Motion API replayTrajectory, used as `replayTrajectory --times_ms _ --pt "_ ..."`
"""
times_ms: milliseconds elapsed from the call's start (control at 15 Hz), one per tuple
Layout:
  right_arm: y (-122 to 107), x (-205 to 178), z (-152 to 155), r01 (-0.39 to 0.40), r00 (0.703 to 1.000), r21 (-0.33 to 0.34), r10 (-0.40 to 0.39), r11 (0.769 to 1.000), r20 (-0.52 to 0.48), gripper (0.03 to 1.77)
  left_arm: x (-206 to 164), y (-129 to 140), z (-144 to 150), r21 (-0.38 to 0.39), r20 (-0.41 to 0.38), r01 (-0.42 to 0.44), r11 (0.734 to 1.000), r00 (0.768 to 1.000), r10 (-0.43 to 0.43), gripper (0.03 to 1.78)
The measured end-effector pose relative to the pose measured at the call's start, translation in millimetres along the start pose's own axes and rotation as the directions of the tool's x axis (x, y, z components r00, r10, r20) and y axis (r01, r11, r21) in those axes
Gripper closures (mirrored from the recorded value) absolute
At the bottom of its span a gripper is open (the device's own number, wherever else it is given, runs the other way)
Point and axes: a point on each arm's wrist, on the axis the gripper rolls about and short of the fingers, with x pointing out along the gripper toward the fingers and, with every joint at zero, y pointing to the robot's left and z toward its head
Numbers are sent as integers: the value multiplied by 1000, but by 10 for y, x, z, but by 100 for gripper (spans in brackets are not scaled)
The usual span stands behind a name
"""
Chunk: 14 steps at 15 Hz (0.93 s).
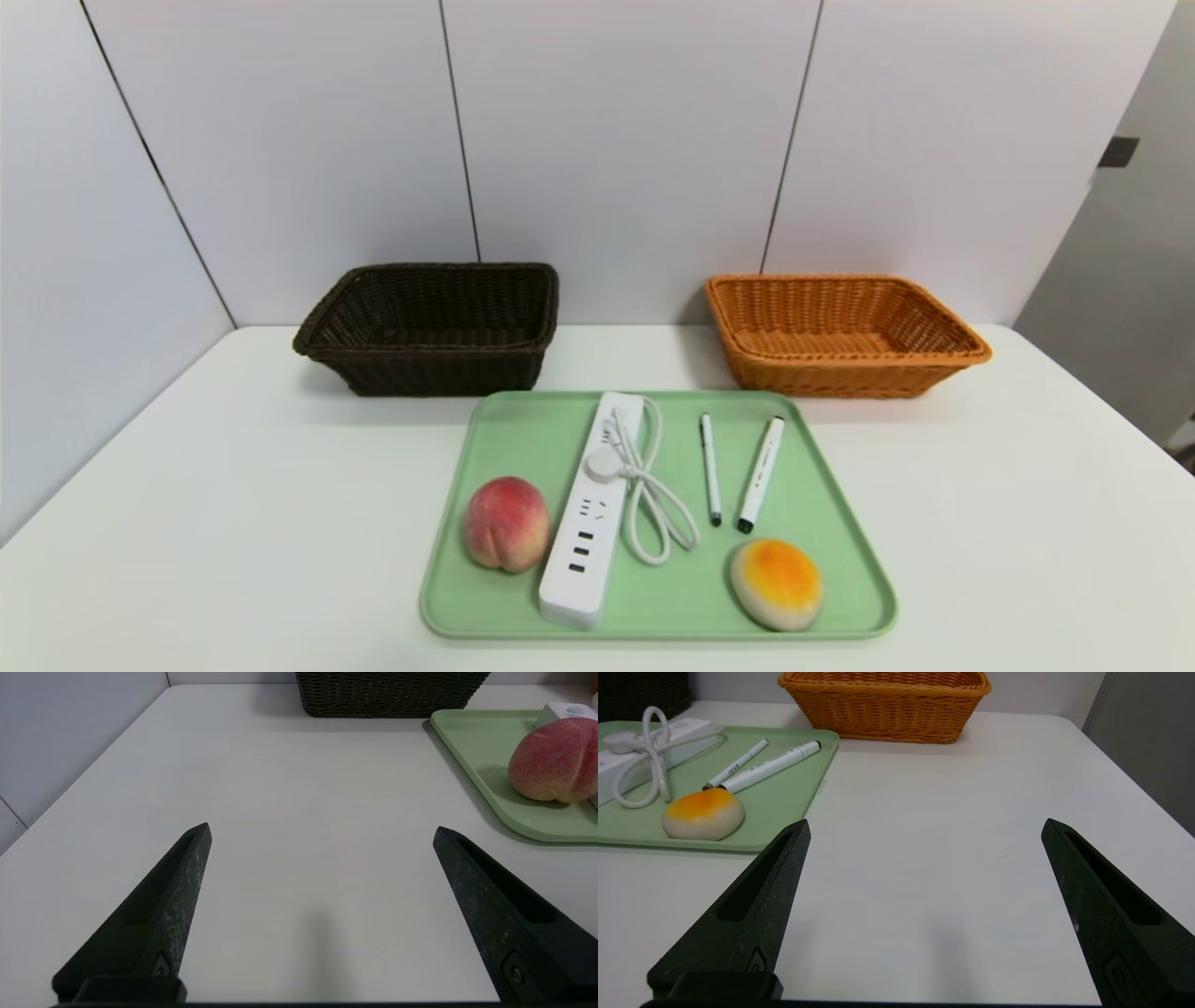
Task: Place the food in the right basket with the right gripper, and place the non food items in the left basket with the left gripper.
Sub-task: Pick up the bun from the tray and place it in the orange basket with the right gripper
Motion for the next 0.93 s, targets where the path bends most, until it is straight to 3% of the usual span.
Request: replayTrajectory --times_ms 267,467,667,800,933 --pt "-14 59 595 -43 998 39 45 998 -39 9 -171 -14 429 2 -31 26 1000 999 -26 12" --pt "-41 340 1161 -69 992 68 76 995 -103 9 -220 -32 810 3 -154 70 998 986 -68 12" --pt "-61 746 1737 -127 977 99 142 987 -162 9 -32 -49 1218 6 -262 100 995 960 -95 12" --pt "-34 1068 2008 -181 945 136 211 974 -252 9 219 -64 1503 -5 -321 127 992 939 -122 12" --pt "62 1431 2101 -234 883 183 287 955 -371 9 560 -77 1751 -20 -384 139 990 913 -136 12"
